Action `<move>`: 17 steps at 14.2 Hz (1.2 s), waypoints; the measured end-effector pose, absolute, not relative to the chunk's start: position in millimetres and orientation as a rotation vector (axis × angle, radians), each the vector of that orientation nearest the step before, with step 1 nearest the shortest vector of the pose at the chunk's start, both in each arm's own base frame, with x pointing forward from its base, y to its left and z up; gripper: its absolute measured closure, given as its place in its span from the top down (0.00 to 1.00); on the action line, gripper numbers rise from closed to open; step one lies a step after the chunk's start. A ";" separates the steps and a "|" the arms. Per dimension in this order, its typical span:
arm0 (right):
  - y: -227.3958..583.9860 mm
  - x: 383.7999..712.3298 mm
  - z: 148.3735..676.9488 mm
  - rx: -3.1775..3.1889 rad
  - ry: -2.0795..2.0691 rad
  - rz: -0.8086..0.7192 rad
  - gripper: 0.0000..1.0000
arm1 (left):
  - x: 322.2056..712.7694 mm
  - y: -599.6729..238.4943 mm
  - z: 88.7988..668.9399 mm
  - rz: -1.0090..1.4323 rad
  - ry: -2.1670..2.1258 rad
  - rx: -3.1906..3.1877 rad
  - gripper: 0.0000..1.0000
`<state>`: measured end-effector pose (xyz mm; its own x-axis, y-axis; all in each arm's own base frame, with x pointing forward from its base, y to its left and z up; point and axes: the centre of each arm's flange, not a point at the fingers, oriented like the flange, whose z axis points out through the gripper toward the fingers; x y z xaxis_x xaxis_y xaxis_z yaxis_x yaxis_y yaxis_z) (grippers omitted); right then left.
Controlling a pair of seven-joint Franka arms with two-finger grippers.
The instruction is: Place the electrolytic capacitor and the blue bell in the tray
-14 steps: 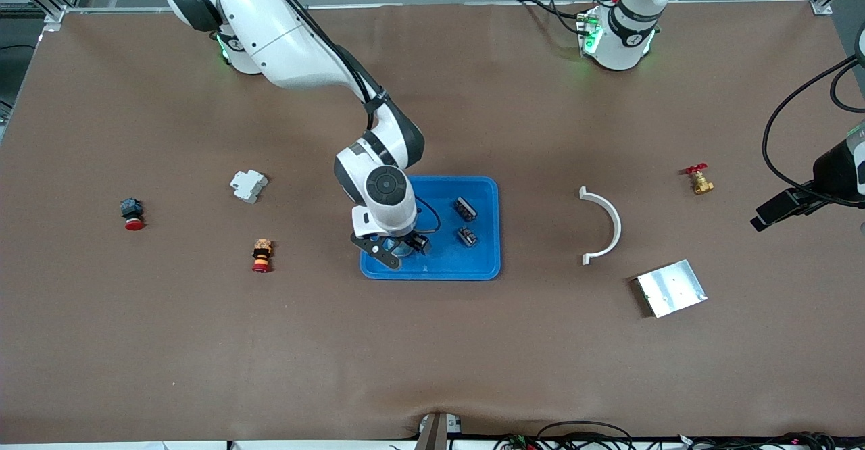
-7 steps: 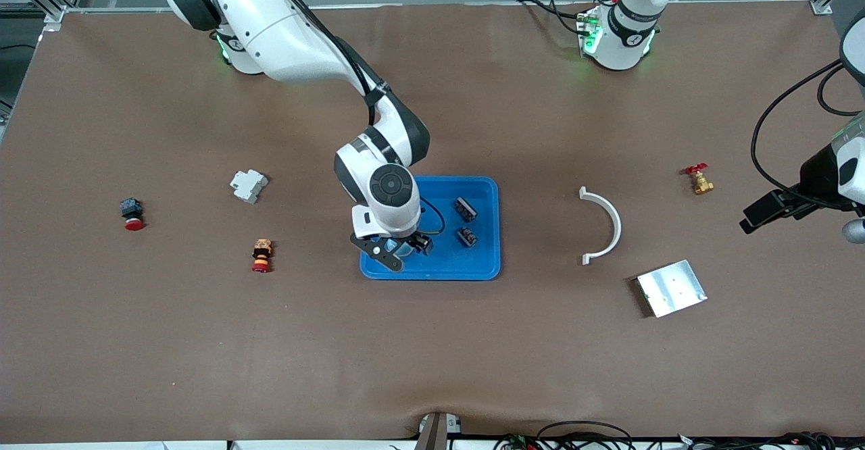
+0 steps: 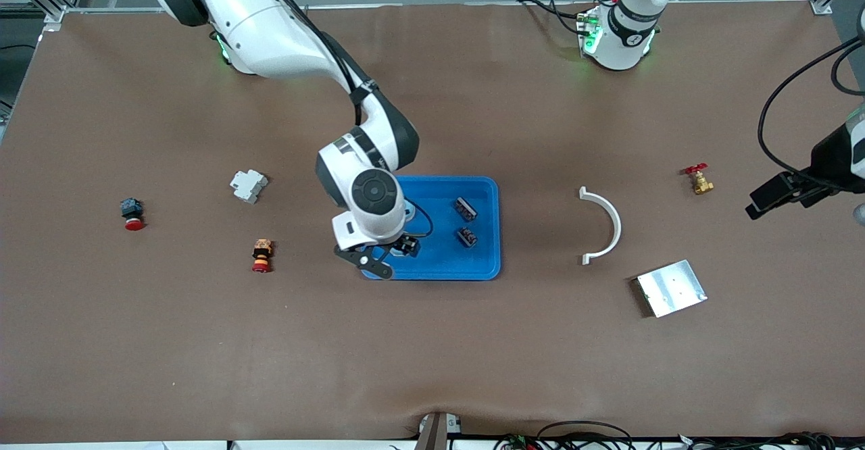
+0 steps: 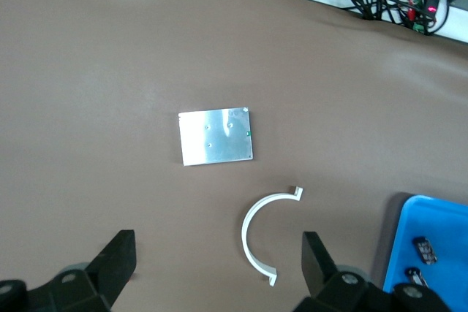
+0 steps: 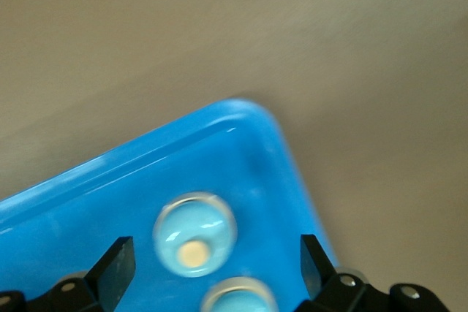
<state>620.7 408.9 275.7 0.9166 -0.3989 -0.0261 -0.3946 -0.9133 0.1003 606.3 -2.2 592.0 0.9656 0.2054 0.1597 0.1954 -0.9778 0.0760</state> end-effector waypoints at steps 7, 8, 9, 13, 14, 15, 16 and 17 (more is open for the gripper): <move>297.0 658.4 369.2 3.025 -0.276 -0.115 1.00 | 604.9 3.2 592.2 0.240 0.277 3.064 1.00; 282.4 660.4 377.5 3.024 -0.221 -0.106 1.00 | 604.9 3.6 592.1 0.240 0.278 3.064 1.00; 268.9 661.6 384.8 3.025 -0.171 -0.103 1.00 | 604.9 3.9 591.9 0.238 0.279 3.065 1.00; 212.2 662.4 418.1 3.037 0.000 -0.115 1.00 | 604.9 14.5 589.9 0.228 0.306 3.065 1.00; 195.4 662.7 427.7 3.038 0.042 -0.124 1.00 | 605.0 15.2 589.1 0.223 0.308 3.065 1.00; 177.6 664.2 437.9 3.041 0.082 -0.124 1.00 | 605.2 14.9 588.4 0.220 0.307 3.065 1.00; 158.2 666.6 447.9 3.046 0.121 -0.115 1.00 | 605.2 14.5 588.2 0.220 0.306 3.065 1.00; 138.4 669.0 457.5 3.050 0.152 -0.101 1.00 | 605.3 14.7 588.8 0.222 0.306 3.065 1.00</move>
